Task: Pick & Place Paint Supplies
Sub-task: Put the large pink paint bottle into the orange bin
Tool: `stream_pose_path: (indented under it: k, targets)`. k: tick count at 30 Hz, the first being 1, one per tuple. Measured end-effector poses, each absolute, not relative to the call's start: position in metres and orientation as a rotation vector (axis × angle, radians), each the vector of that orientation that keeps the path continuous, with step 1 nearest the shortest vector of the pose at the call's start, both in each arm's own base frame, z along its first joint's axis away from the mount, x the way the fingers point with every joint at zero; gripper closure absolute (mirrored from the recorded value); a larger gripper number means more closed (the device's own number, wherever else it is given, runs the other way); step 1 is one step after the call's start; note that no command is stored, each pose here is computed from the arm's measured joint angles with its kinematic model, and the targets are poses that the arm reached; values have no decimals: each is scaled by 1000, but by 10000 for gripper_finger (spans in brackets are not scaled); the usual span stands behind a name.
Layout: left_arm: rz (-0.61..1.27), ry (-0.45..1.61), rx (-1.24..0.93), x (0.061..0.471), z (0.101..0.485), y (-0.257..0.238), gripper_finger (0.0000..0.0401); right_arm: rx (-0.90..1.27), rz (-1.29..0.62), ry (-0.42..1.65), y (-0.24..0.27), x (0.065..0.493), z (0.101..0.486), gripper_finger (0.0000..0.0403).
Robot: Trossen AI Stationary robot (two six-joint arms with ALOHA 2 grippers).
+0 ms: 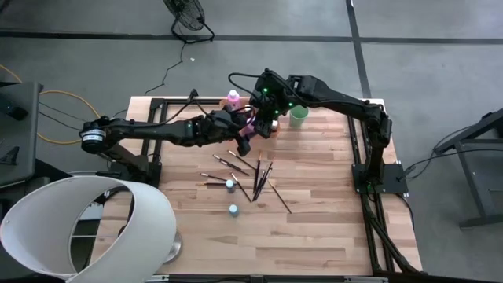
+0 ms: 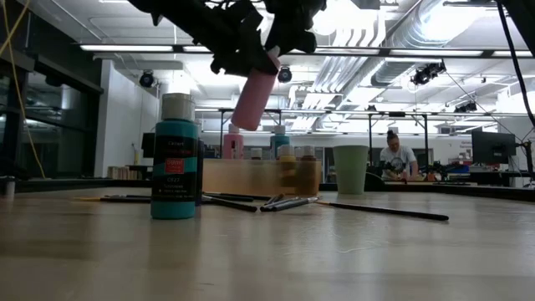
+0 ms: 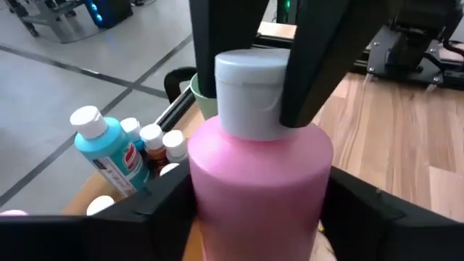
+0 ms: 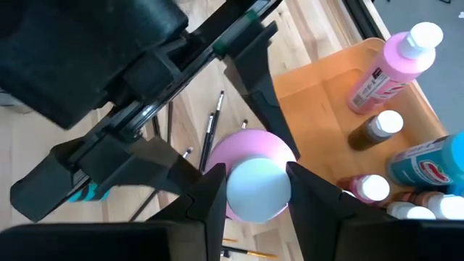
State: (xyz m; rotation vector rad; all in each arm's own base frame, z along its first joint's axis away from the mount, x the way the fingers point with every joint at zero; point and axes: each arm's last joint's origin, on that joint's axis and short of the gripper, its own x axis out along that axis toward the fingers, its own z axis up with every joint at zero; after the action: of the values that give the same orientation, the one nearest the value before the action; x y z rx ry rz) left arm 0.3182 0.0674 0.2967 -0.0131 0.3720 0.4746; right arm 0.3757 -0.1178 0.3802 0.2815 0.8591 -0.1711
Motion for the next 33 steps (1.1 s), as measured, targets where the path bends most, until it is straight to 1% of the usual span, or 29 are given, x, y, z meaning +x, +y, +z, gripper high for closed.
stream_pose_path:
  k: [4,6,9,11,18,21,24,27,31,33]
  targets:
    - [479,361,-35,318,297,67,218,270,-165,860,-118,376,380,285]
    - [479,359,-39,318,297,67,231,267,-164,860,-118,376,380,276]
    - [482,357,-47,318,297,67,232,245,-165,862,-118,376,380,251]
    - [516,362,-59,318,297,68,232,228,-188,868,-119,375,380,232]
    - [726,344,-61,314,296,73,230,217,-317,886,-136,353,391,163]
    - [823,331,-62,311,290,75,230,235,-361,880,-147,338,400,141]
    - [953,311,-100,305,275,77,228,241,-420,857,-158,322,409,129]
    - [1044,222,-147,299,258,78,228,245,-458,825,-169,308,418,127]
    - [1061,88,-170,291,242,81,228,230,-492,789,-177,292,429,133]
    - [1063,52,-183,285,234,87,227,223,-498,779,-179,287,432,135]
